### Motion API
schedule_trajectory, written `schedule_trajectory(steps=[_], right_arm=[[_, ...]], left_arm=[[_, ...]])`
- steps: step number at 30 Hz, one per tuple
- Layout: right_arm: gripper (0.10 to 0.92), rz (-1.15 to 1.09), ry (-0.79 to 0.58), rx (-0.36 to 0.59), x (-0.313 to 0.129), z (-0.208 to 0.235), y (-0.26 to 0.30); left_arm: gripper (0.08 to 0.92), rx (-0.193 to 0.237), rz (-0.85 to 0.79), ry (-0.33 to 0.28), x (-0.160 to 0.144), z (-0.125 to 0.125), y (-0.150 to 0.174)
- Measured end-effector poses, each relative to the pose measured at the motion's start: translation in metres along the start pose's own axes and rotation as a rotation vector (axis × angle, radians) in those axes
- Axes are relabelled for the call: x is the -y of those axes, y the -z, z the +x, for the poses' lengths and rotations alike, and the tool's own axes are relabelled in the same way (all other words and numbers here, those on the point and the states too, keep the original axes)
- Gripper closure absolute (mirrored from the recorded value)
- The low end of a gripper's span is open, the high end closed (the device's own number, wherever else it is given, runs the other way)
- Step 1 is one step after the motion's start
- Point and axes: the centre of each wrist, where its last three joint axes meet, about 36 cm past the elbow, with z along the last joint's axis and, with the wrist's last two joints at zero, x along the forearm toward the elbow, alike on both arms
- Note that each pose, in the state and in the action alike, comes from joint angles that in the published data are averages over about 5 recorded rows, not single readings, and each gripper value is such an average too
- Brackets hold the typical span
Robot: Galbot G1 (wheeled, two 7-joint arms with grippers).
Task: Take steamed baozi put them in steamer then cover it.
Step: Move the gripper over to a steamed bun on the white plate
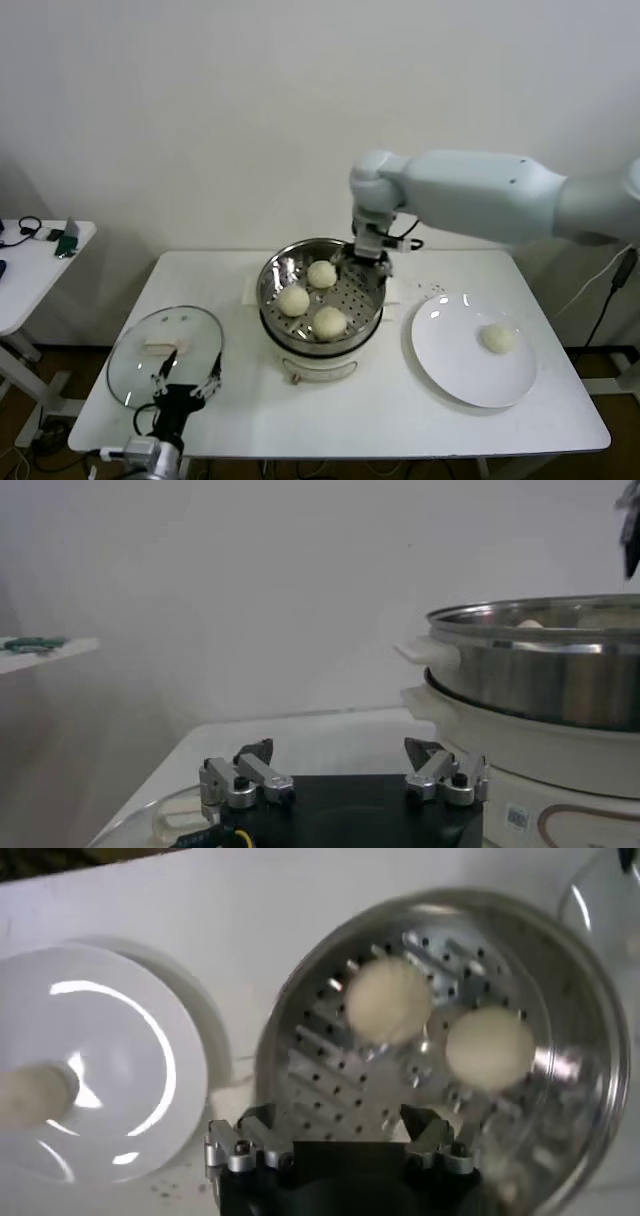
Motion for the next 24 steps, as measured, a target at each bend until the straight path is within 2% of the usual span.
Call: schedule_trajectory(steps=[11,18,24], right_arm=[[0.200,-0.581,-0.041,-0.028,-0.141,-0.004,-0.043],[0.200,-0.820,-0.005,-0.050,-0.225,-0.040,-0.054],[0.200,-0.933,0.025,-0.050,-0.273,-0.079,-0.059]], left_arm=[[0.177,0.007,-0.011,-0.010,-0.004,-0.005,0.003],[0.177,0.006,-0.013,-0.011,-0.005,-0.005,0.003],[0.177,0.000,-0.019,-0.003,-0.008,-0.002,0.005]])
